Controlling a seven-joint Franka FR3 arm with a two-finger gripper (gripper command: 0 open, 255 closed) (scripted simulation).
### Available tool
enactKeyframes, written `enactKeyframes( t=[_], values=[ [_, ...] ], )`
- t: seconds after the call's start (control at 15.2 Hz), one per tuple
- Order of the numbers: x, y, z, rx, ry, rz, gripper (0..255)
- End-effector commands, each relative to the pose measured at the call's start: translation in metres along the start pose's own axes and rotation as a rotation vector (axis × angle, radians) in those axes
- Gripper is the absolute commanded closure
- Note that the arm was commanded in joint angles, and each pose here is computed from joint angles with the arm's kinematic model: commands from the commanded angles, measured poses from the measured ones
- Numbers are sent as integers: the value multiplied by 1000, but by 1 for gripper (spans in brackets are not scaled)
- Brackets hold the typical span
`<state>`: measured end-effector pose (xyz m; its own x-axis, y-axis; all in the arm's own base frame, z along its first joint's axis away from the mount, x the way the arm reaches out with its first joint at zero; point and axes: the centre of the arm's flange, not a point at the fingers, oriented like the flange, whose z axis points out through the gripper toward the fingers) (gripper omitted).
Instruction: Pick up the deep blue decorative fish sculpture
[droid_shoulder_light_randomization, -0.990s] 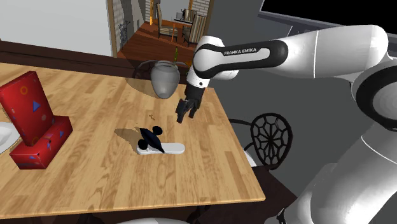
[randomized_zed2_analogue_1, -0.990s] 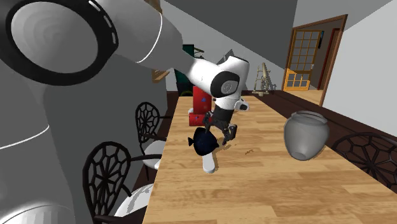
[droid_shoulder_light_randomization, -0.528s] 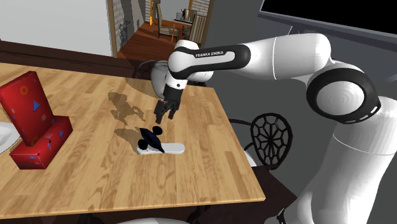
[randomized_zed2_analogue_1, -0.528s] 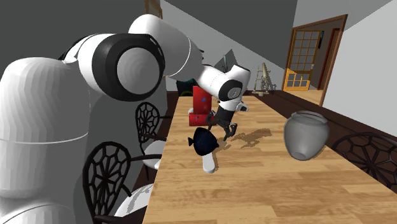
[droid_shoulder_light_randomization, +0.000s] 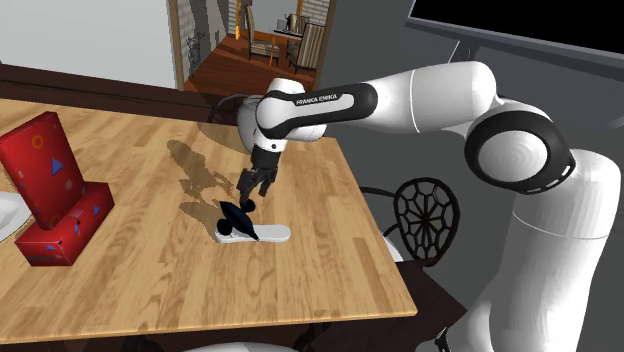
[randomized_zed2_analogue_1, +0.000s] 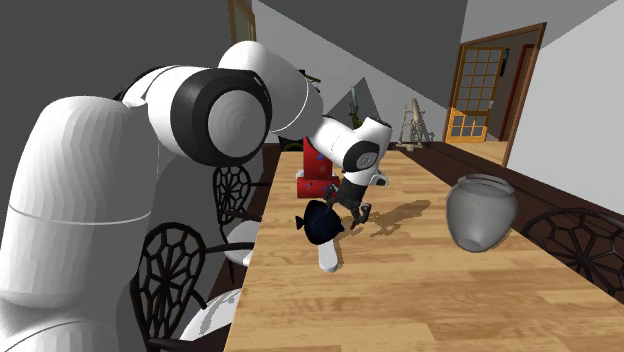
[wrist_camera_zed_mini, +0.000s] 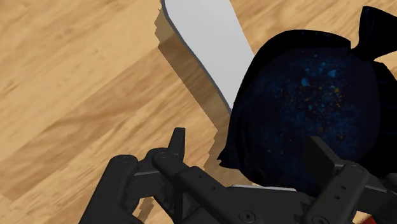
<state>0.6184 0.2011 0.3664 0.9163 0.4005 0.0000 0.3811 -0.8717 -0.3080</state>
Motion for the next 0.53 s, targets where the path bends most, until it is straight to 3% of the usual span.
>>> enactKeyframes(
  t=[0.0, 0.07, 0.13, 0.46],
  values=[
    [0, 2, 7, 0, 0, 0, 0],
    [0, 2, 7, 0, 0, 0, 0],
    [0, 2, 6, 0, 1, 0, 255],
    [0, 3, 6, 0, 1, 0, 255]
  ],
)
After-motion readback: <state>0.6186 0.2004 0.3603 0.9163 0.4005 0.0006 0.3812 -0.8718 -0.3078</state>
